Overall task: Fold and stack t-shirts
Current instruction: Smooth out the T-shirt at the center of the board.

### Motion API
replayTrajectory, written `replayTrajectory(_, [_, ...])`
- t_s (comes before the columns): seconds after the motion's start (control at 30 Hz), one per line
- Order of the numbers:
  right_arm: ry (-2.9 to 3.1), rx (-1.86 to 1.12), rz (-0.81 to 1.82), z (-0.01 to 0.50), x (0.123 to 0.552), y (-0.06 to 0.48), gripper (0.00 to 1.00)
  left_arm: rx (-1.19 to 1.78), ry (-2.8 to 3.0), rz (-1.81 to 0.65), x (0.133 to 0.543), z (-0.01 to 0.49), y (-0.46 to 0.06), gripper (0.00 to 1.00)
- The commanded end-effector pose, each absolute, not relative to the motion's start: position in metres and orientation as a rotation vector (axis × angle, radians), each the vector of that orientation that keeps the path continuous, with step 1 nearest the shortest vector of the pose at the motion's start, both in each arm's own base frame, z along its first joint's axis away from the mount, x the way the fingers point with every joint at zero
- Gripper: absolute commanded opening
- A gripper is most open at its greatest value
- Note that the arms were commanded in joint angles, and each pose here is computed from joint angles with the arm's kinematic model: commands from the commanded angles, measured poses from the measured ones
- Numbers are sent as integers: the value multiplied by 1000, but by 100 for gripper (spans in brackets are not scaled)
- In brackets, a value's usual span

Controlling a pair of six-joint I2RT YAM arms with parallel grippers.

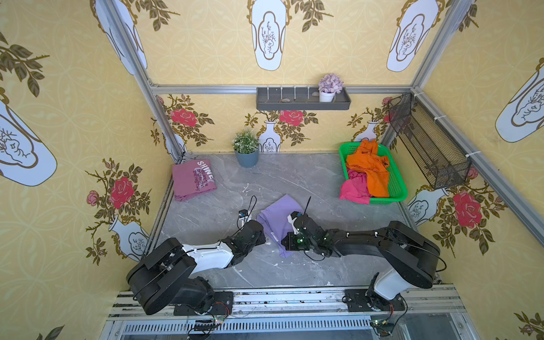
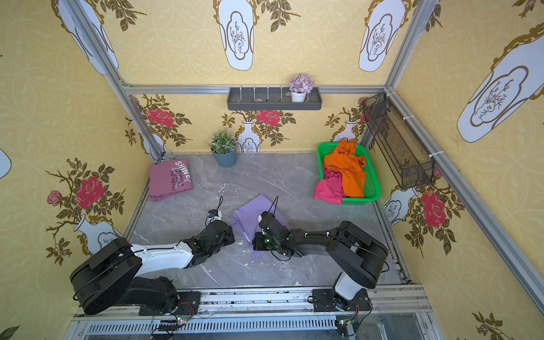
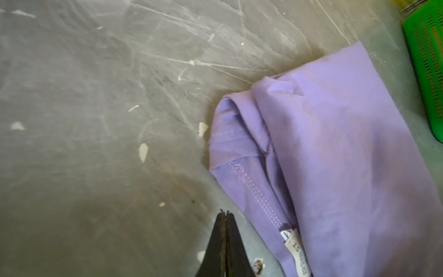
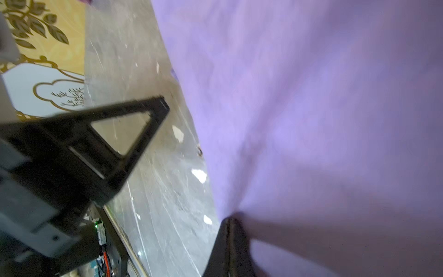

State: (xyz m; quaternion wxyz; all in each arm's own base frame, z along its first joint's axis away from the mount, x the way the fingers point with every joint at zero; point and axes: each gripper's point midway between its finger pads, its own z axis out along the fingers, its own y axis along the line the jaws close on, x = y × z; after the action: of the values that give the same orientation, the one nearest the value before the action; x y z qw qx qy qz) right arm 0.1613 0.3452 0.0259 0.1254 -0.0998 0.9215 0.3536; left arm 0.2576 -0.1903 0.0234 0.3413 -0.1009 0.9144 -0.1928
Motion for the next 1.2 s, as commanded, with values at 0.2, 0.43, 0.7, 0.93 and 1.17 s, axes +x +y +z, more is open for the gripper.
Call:
replayTrajectory(0.2, [2737,-254,1011,6,159,348,0,-331,2402,-456,247,7,-166,0])
replayTrajectory(0.43, [2500,-306,996,112,254,358,0,-374,2387,-459,255,8,-157,0])
replayTrajectory(0.7, [2568,-343,1101,53,284,402,0,-406,2375,-536,266,3,-165,0])
replayTrajectory(0.93, [2676,-260,1100,-11,268,388,0,-409,2369,-757,276,-10,-183,4])
replayTrajectory(1.17, [2681,-239,1069,-9,270,374,0,-409,2392,-981,279,-38,-216,2])
